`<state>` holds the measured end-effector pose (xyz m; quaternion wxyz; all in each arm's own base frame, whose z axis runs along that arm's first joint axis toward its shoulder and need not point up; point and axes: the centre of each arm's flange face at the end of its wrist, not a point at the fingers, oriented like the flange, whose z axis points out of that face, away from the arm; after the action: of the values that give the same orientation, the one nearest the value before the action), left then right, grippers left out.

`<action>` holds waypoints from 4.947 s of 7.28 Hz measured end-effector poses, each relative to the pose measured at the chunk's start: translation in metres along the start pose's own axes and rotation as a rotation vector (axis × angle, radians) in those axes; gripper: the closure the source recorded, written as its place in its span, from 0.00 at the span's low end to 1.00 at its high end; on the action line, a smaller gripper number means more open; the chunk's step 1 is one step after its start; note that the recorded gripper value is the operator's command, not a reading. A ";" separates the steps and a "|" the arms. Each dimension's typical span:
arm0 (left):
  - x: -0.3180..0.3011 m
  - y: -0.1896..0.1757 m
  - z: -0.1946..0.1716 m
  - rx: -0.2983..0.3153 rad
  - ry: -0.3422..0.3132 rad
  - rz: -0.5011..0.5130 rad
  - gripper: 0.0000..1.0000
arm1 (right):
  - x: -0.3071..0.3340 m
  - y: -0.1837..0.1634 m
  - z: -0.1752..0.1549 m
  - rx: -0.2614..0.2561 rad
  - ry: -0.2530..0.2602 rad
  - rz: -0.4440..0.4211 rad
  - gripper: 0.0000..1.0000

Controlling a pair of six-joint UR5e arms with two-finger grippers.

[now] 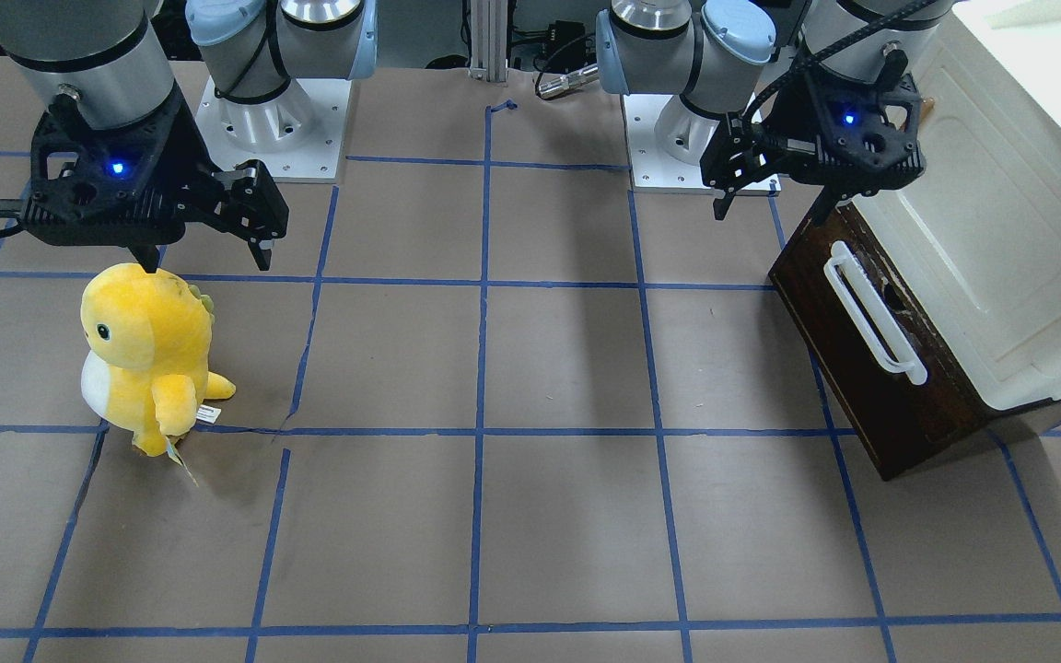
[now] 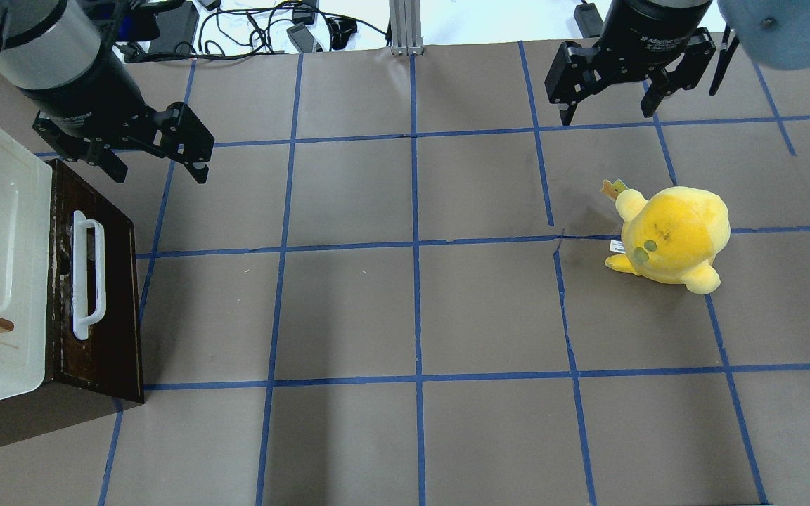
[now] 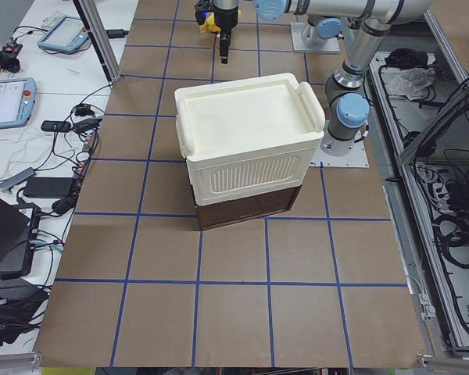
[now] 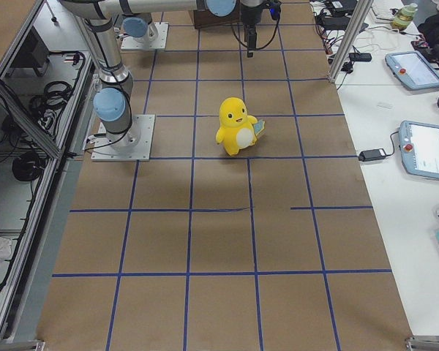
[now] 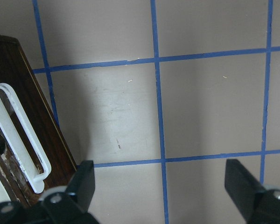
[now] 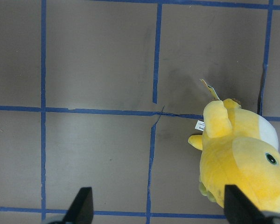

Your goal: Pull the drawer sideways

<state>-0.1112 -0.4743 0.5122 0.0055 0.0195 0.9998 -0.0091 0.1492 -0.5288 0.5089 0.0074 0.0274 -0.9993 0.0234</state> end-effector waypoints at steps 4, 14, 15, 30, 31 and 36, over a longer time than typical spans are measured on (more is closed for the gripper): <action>0.000 -0.001 0.002 -0.003 0.000 -0.011 0.00 | 0.000 0.000 0.000 0.000 -0.001 0.000 0.00; -0.003 -0.006 0.019 -0.057 -0.001 -0.013 0.00 | 0.000 0.000 0.000 0.000 -0.001 0.000 0.00; -0.006 -0.011 0.028 -0.074 -0.042 -0.026 0.00 | 0.000 0.000 0.000 0.000 -0.001 0.000 0.00; -0.025 -0.069 0.245 -0.206 -0.779 -0.250 0.10 | 0.000 0.000 0.000 0.000 -0.001 0.000 0.00; -0.033 -0.070 0.245 -0.211 -0.786 -0.255 0.10 | 0.000 0.000 0.000 0.000 -0.001 0.000 0.00; -0.067 -0.073 0.250 -0.240 -0.787 -0.320 0.25 | 0.000 0.000 0.000 0.000 0.000 -0.001 0.00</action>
<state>-0.0443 -0.5542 0.2642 0.3867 -0.1415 0.9058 0.0994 0.1493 -0.5288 0.5089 0.0072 0.0280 -0.9993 0.0233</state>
